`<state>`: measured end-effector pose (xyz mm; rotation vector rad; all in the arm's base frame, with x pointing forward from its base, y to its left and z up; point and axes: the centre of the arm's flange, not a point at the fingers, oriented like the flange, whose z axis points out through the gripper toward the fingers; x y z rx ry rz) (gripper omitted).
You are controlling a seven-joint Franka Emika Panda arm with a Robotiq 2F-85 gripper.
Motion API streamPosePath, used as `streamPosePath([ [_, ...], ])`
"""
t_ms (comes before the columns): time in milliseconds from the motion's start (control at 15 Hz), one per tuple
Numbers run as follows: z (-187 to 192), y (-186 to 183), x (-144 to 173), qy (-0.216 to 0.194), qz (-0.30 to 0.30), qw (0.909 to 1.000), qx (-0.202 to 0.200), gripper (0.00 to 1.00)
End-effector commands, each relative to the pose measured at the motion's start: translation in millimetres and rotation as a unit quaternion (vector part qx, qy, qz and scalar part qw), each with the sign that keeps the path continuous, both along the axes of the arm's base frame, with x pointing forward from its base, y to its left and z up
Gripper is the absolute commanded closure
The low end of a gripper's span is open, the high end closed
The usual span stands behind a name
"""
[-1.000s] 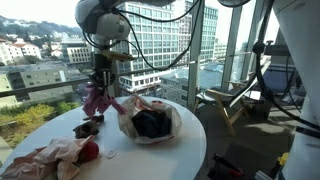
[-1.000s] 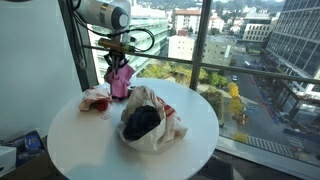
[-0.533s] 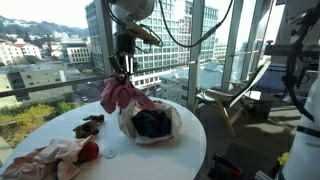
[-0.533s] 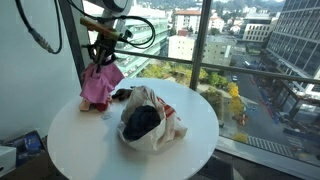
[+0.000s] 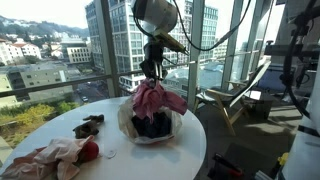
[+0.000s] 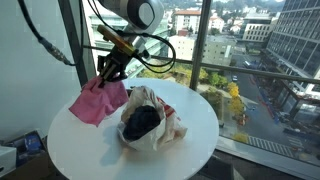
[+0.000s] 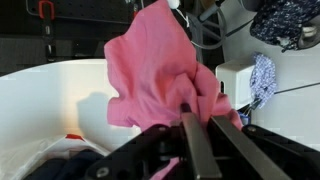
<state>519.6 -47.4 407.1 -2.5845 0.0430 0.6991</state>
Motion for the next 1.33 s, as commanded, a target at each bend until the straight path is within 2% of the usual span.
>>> streamPosePath([
  [0, -48, -23, 22, 0.031, -0.044, 0.9985, 0.004, 0.89],
  [133, -74, -31, 32, 0.030, -0.058, 0.9978, -0.002, 0.89],
  [467, -125, -47, 60, -0.005, -0.084, 0.9954, -0.045, 0.88],
  [733, -135, -60, 71, -0.057, -0.113, 0.9880, -0.089, 0.88],
  [1000, -138, -64, 77, -0.127, -0.104, 0.9698, -0.180, 0.88],
  [1267, -152, -62, 85, -0.182, -0.074, 0.9448, -0.262, 0.88],
])
